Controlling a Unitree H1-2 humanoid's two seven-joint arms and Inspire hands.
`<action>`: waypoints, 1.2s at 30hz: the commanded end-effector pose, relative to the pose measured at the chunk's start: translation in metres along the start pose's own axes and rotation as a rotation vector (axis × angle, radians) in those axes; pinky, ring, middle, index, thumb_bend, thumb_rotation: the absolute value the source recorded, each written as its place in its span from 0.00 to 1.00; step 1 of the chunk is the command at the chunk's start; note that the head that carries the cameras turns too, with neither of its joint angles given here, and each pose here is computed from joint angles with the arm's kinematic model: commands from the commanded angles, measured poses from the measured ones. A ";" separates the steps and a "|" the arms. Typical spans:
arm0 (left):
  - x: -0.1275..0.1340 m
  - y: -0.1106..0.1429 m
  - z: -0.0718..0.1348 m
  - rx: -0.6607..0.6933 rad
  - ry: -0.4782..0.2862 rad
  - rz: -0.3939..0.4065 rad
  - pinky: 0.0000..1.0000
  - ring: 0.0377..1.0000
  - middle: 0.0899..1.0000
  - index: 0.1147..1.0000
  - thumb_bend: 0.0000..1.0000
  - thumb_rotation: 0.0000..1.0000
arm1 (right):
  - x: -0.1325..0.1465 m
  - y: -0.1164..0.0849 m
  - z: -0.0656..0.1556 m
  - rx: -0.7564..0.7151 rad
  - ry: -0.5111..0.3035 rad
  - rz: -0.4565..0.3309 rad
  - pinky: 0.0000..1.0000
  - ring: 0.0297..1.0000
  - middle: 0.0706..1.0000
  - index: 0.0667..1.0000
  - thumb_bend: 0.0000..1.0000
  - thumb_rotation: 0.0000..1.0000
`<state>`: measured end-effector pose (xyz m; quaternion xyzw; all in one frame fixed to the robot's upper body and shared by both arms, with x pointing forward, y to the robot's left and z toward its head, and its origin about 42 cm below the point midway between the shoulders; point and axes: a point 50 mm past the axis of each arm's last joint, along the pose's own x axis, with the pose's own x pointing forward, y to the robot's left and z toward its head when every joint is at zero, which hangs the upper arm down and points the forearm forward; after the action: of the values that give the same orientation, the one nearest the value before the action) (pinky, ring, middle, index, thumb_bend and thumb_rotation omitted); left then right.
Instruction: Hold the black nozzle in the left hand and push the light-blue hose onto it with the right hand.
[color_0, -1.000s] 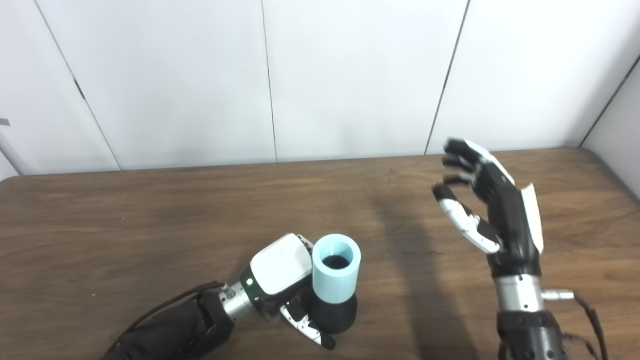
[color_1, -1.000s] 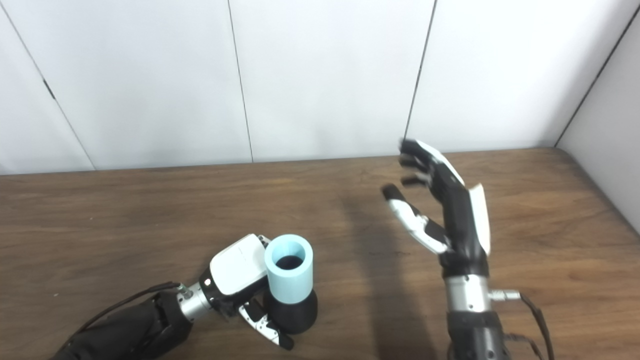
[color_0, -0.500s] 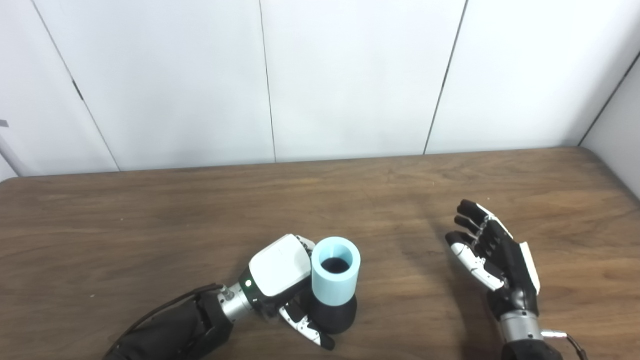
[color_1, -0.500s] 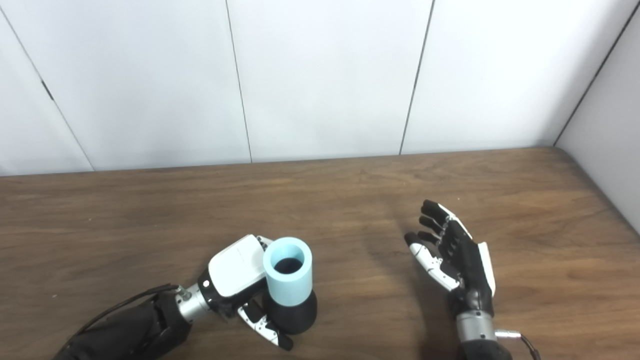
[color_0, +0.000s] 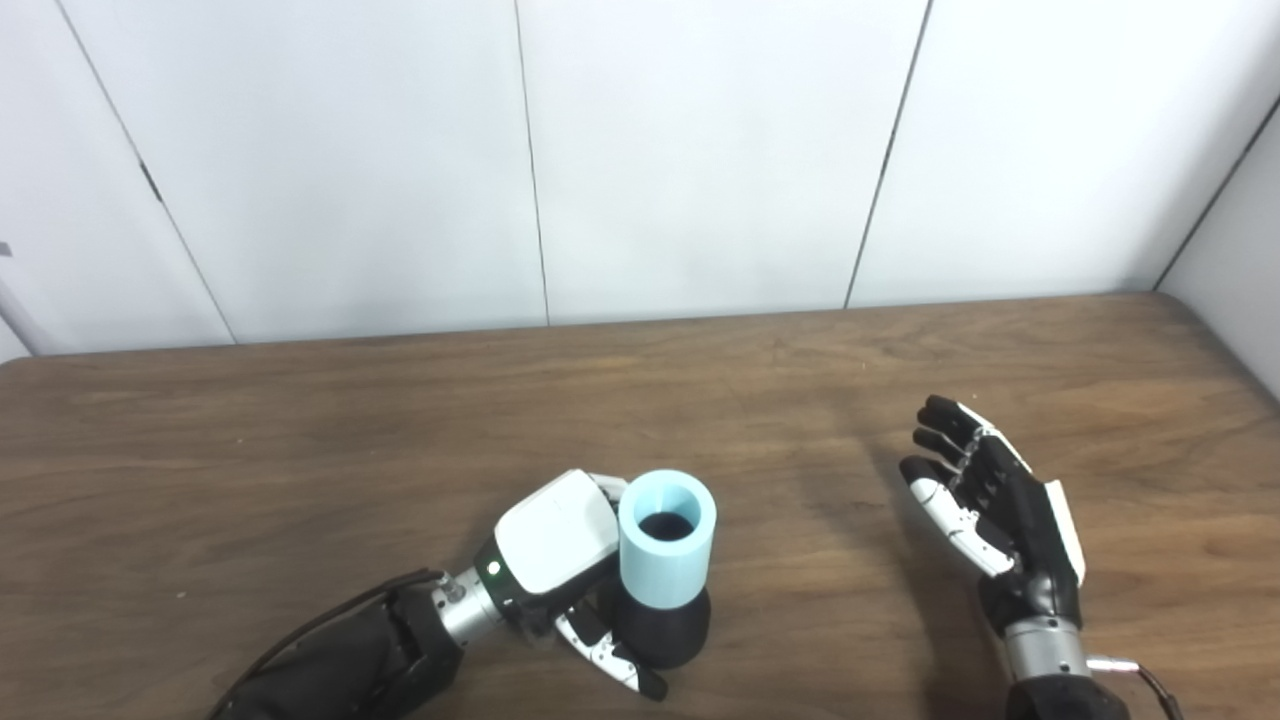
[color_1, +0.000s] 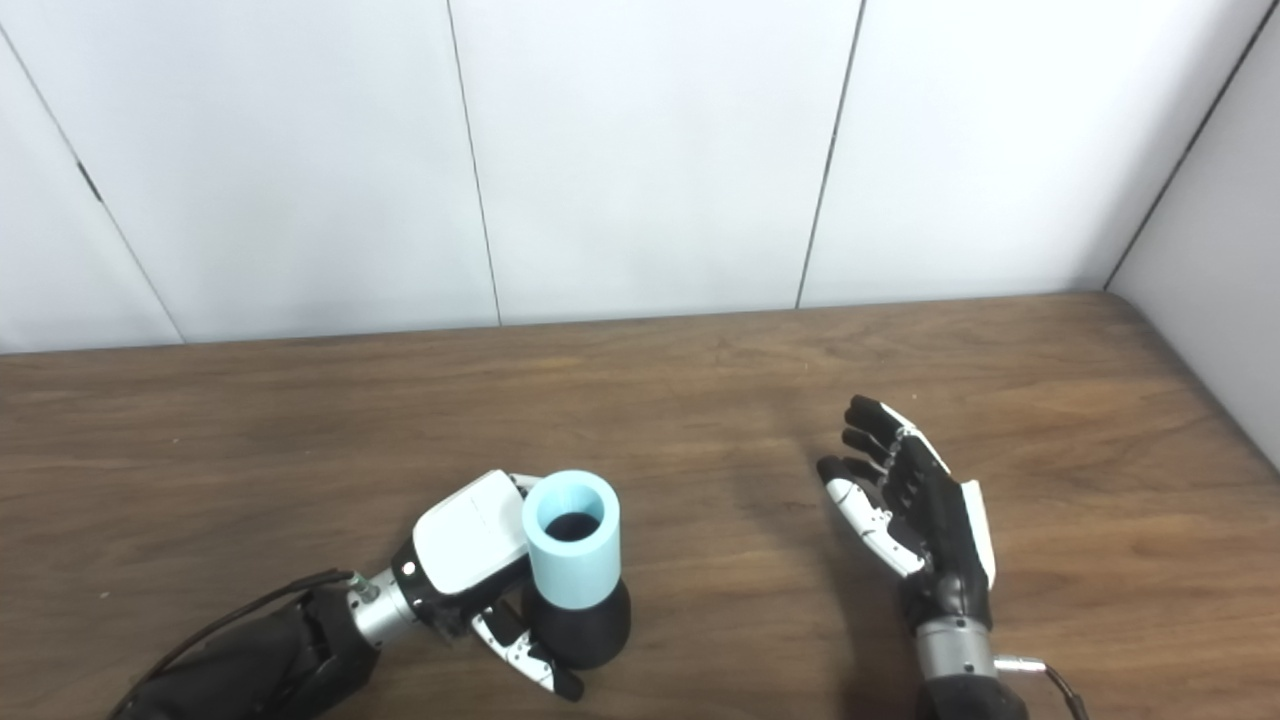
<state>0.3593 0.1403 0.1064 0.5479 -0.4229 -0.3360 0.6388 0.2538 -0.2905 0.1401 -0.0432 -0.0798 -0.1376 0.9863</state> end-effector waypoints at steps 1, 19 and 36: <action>-0.044 -0.072 0.052 -0.104 0.092 -0.271 0.69 0.76 0.74 0.68 0.99 0.26 | 0.008 0.001 0.016 -0.002 -0.092 -0.002 0.72 0.79 0.79 0.75 0.32 0.35; -0.048 -0.070 0.050 -0.083 0.202 -0.415 0.93 0.99 0.99 0.97 1.00 0.44 | 0.008 0.002 0.017 -0.011 -0.097 0.004 0.74 0.80 0.80 0.77 0.29 0.22; -0.089 -0.041 0.016 -0.115 0.429 -0.562 0.96 0.99 0.98 0.98 1.00 0.57 | 0.010 0.002 0.011 -0.104 -0.118 0.030 0.72 0.78 0.80 0.77 0.29 0.24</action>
<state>0.3387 0.1492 0.1063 0.6129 -0.2432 -0.3314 0.6748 0.2565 -0.2840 0.1377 -0.0812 -0.0756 -0.1247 0.9860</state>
